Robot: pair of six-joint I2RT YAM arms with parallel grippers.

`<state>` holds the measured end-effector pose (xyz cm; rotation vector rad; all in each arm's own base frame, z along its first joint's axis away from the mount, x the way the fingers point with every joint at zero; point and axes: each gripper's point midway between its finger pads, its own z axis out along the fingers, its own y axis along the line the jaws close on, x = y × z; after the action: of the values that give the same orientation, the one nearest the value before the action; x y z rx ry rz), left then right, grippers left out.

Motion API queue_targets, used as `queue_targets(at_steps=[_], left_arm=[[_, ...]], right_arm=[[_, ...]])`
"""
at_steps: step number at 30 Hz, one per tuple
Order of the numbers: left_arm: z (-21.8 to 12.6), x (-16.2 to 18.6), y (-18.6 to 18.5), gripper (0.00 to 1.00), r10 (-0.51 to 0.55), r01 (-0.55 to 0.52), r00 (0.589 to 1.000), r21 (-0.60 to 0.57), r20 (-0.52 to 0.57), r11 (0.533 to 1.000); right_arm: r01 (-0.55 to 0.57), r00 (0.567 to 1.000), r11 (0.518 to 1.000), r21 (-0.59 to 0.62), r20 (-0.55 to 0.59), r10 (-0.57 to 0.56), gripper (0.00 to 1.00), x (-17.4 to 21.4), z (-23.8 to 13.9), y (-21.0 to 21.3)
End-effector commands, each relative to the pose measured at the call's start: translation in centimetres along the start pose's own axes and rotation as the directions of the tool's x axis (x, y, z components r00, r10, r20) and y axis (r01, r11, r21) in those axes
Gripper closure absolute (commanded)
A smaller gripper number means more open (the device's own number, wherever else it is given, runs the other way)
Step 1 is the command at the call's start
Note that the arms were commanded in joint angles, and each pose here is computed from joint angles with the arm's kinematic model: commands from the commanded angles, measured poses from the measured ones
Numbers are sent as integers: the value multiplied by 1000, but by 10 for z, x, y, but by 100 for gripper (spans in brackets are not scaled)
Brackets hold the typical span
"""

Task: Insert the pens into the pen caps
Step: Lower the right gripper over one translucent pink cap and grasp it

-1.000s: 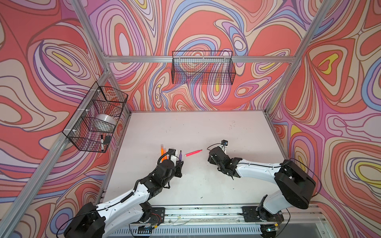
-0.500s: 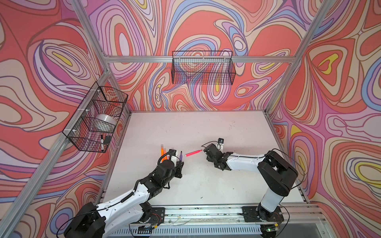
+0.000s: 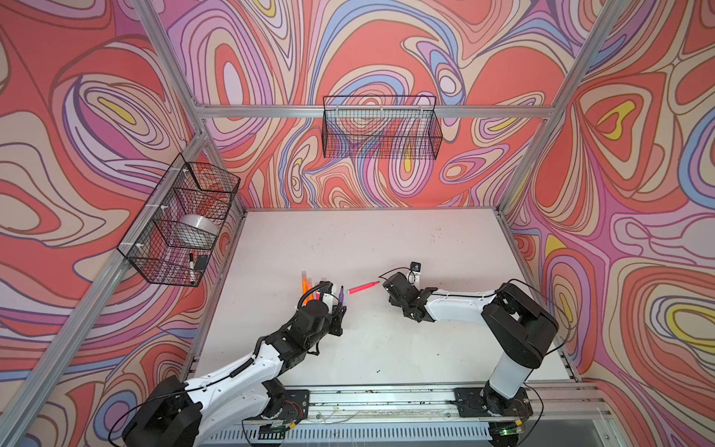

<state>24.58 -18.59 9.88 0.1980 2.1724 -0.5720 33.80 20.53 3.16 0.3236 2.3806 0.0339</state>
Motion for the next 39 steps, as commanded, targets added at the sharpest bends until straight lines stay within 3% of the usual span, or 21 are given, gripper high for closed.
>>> queue_targets(at_steps=[1, 17, 23, 32, 36, 39], left_arm=[[-2, -1, -2, 100, -11, 10, 1000, 15, 11, 1000], [-3, -2, -1, 100, -7, 7, 1000, 13, 12, 1000], [-2, -2, -2, 100, -10, 10, 1000, 16, 14, 1000], [-1, -2, -4, 100, -12, 11, 1000, 22, 6, 1000], [-2, -3, -4, 100, -13, 13, 1000, 23, 9, 1000], [-2, -3, -4, 100, -12, 12, 1000, 24, 9, 1000]], right_arm=[[20, 999, 1000, 24, -40, -19, 24, 16, 9, -10], [21, 998, 999, 27, -58, -20, 29, 23, 14, -10], [17, 998, 1000, 8, -62, -17, 50, 25, 8, -14], [34, 994, 999, -6, -99, -34, 62, 33, 11, -10], [34, 992, 999, -26, -117, -37, 72, 36, 11, -6], [33, 991, 999, -44, -128, -38, 72, 38, 9, -4]])
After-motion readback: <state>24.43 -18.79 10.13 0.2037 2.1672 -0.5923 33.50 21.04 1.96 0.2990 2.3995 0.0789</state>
